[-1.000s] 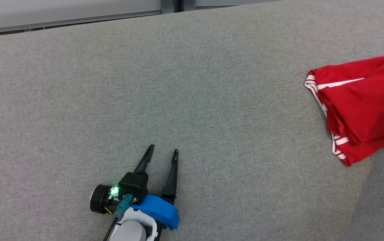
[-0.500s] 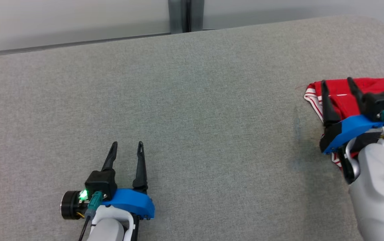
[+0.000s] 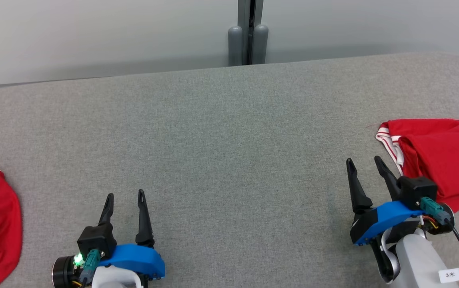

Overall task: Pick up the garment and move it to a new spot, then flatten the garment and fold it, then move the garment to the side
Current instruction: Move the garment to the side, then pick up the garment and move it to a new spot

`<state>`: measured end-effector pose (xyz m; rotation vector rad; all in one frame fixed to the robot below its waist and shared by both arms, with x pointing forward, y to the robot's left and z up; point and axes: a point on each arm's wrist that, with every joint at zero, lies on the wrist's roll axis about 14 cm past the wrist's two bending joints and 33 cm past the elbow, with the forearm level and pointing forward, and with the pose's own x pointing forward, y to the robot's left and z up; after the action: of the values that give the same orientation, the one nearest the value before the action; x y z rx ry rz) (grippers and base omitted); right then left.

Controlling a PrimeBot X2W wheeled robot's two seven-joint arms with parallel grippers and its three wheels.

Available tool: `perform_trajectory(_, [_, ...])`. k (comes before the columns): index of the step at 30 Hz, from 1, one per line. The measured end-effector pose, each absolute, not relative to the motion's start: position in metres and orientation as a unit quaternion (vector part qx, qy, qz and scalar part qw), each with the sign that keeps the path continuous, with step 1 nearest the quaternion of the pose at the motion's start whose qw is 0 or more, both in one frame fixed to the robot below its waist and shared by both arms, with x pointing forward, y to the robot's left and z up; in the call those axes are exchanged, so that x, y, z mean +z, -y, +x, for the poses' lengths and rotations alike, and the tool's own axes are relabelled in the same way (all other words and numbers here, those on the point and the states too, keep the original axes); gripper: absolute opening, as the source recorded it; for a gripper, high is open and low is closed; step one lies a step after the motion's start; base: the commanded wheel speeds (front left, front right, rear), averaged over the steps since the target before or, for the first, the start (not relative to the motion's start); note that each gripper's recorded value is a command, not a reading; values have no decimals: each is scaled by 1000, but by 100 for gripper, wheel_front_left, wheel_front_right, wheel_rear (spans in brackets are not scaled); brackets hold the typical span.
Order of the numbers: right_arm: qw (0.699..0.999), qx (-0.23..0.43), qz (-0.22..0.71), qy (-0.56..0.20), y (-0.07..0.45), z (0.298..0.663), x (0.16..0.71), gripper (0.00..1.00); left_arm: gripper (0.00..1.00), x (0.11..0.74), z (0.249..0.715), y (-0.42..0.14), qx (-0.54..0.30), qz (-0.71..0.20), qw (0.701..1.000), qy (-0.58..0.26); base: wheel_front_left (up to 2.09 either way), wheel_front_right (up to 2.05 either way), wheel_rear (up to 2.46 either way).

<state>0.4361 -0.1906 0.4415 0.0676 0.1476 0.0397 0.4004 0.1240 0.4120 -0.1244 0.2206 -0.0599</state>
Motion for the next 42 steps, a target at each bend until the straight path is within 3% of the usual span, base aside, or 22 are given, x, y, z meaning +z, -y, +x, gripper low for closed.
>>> perform_trajectory(16, [996,42,56,-62,170,394,453,100,100,423,360,-139,-15,-66,993,-99,0,0,0])
perform_trajectory(28, [994,64,55,-76,154,392,444,100,100,423,350,-150,8,-81,992,-99,0,0,0])
perform_trajectory(42, [969,226,35,-94,36,423,431,100,100,416,297,-246,187,-99,972,-101,0,0,0])
